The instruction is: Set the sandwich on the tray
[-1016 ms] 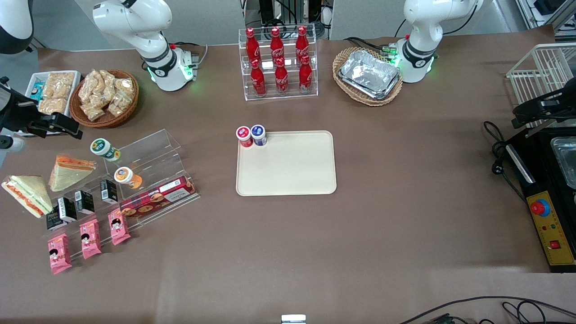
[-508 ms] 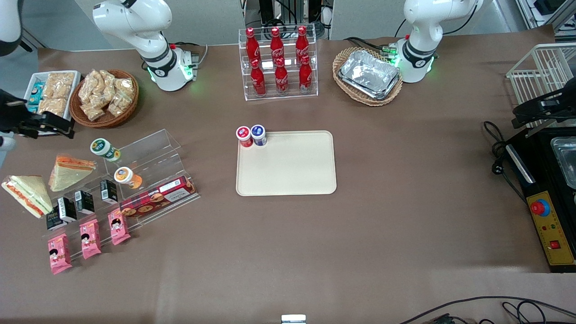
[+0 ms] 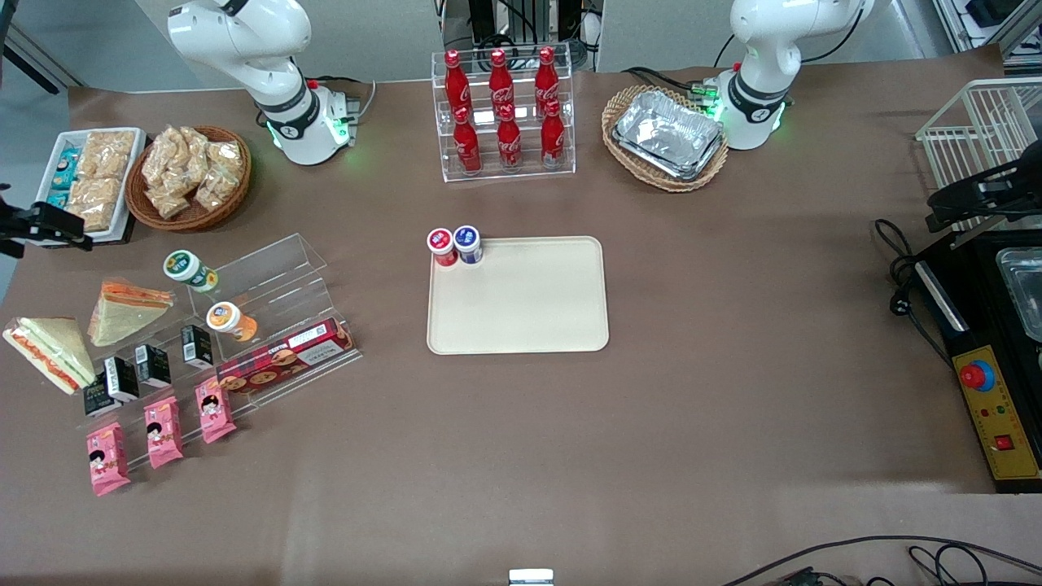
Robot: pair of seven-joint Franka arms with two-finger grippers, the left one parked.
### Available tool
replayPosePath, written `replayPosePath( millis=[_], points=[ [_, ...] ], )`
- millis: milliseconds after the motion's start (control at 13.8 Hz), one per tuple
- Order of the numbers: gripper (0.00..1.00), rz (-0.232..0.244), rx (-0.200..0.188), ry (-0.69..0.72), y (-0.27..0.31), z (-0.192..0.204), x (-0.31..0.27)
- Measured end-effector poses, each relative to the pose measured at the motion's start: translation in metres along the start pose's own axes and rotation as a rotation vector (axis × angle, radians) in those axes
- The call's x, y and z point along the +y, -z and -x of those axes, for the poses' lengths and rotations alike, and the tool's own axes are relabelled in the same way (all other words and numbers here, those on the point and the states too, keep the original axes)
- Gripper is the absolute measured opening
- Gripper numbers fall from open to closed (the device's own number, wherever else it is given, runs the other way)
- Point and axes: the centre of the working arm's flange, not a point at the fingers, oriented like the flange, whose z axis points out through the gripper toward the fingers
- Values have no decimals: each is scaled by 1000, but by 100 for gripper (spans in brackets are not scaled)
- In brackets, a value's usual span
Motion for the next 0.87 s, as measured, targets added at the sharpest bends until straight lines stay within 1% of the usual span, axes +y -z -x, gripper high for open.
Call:
replayPosePath(
  millis=[290,363,653,870],
  points=[
    [100,34,43,143,-22,-7,55],
    [100,45,47,176,-29,-9,67],
    [100,91,51,310,-68,-24,109],
    [100,102,42,403,-99,-38,123]
  ],
)
